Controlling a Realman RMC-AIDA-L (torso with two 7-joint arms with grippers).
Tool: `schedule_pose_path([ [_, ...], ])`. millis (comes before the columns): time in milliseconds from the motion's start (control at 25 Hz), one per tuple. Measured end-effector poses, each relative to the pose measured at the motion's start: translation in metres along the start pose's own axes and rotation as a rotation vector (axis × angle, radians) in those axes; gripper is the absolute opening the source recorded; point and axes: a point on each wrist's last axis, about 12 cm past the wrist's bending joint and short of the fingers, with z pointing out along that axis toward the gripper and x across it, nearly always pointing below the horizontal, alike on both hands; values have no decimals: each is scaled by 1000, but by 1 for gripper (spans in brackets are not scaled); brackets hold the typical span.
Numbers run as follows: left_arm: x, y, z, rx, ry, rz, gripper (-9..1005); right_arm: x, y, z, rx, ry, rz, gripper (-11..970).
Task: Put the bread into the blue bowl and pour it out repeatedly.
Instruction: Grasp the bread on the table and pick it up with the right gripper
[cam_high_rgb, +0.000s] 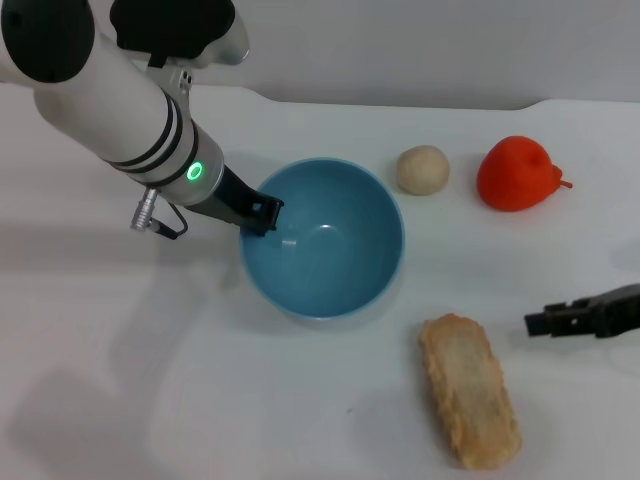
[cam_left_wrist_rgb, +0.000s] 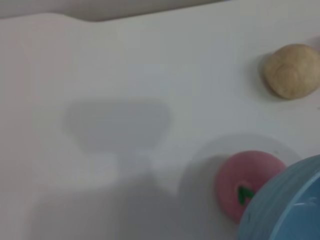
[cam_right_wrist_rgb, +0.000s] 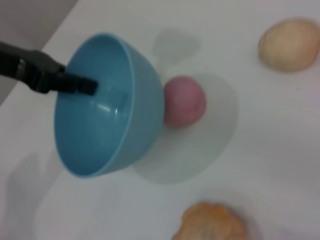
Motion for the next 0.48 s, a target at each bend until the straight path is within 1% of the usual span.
schedule_pose_path([
  [280, 1, -5, 1, 33, -2, 3, -1, 5, 5, 24, -35, 88, -4, 474],
  [480, 1, -6, 1, 34, -2, 6, -1, 8, 6, 32, -21, 132, -2, 473],
])
